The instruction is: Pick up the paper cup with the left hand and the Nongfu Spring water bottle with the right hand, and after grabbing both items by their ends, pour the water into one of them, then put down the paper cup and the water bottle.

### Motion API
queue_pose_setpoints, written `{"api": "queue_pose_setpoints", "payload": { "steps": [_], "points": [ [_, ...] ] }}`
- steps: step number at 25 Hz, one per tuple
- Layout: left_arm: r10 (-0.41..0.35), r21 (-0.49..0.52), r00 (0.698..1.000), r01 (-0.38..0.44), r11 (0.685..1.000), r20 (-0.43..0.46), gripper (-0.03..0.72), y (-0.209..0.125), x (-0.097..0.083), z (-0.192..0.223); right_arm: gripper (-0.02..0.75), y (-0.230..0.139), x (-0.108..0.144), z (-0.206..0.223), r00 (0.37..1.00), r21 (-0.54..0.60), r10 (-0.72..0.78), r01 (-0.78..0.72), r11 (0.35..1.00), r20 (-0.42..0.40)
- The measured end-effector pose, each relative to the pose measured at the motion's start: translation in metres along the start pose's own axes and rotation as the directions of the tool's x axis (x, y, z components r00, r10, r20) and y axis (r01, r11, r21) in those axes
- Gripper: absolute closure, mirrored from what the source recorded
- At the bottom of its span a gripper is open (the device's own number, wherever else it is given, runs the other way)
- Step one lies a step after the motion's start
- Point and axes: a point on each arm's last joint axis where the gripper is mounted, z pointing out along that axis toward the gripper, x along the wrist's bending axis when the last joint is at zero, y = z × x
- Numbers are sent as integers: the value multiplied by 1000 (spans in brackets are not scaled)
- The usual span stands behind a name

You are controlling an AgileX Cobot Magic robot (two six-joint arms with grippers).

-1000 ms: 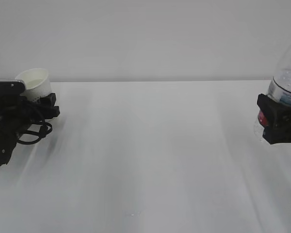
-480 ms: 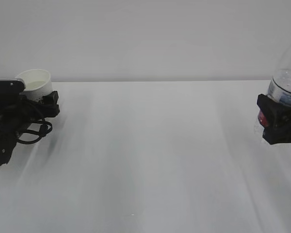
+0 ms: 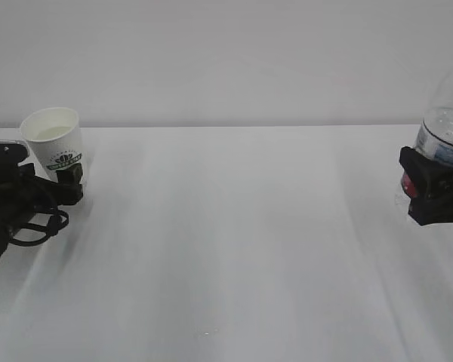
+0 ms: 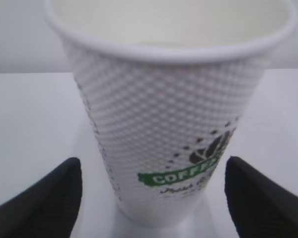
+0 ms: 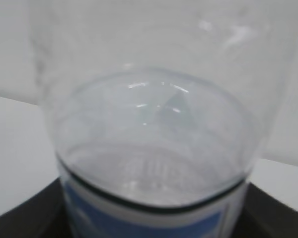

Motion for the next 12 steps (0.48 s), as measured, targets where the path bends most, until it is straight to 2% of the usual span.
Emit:
{"api": "queue_pose_setpoints", "payload": {
  "steps": [7, 12],
  "points": [
    [10, -8, 1000, -10, 1000, 23, 43, 17, -1, -28, 259, 0, 0, 0, 1000, 0, -2, 2, 1000, -3],
    [48, 2, 993, -48, 999, 105, 58, 24, -6, -55, 259, 0, 0, 0, 1000, 0, -2, 2, 1000, -3]
  ]
}}
